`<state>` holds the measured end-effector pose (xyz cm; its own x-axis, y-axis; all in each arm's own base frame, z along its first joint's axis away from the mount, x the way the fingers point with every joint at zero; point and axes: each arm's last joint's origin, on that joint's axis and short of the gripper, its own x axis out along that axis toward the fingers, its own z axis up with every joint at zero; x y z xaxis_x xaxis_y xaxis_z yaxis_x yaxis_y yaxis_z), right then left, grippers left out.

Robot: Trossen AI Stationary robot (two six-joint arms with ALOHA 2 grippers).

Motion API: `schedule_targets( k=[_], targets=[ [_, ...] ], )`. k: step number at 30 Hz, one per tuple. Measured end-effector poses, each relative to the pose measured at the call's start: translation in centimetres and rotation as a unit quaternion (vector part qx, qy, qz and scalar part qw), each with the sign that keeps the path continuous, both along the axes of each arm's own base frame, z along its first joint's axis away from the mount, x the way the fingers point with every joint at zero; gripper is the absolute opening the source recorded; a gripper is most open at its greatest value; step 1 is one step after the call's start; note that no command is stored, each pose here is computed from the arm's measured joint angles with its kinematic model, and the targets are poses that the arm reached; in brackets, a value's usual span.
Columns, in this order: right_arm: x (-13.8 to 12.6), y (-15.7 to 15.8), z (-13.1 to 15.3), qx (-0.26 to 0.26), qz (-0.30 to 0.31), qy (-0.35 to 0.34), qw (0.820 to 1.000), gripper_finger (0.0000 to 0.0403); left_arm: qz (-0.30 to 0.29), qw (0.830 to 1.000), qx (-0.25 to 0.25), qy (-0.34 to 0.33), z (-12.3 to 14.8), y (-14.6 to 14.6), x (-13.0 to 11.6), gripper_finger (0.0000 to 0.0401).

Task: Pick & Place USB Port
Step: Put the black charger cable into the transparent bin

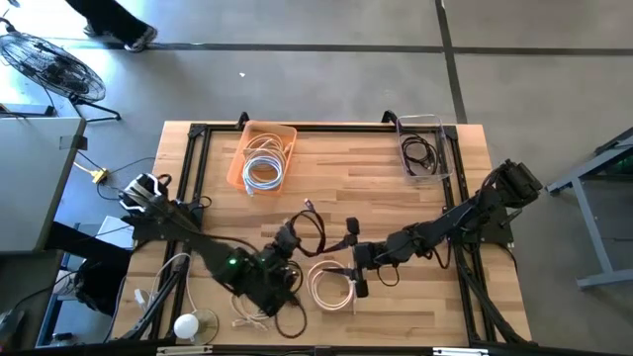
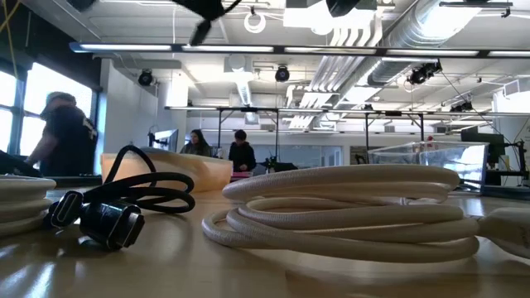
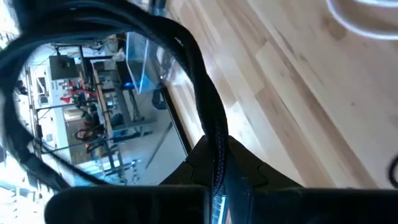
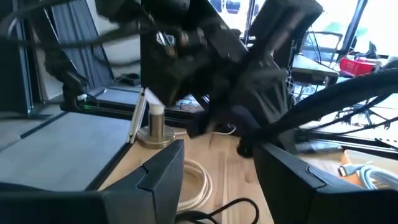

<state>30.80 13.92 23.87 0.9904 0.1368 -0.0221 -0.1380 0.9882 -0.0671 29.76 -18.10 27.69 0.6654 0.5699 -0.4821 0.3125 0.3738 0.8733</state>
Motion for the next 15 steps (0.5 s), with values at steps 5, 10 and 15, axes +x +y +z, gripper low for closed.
schedule_targets(
  k=[5,10,15],
  targets=[
    [0.0,-0.1,-0.1,-0.003,-0.002,0.003,1.0,0.0185,0.007,1.0,0.01,0.019,-1.3,1.0,2.0,0.0008],
    [0.0,-0.1,-0.3,-0.01,-0.011,0.013,1.0,0.0176,0.013,0.999,0.016,0.026,-1.6,1.5,2.4,0.0008],
    [0.0,-0.1,-0.7,-0.019,-0.01,0.03,0.999,0.0168,0.004,0.999,0.022,0.028,-1.7,0.9,2.0,0.0007]
  ],
)
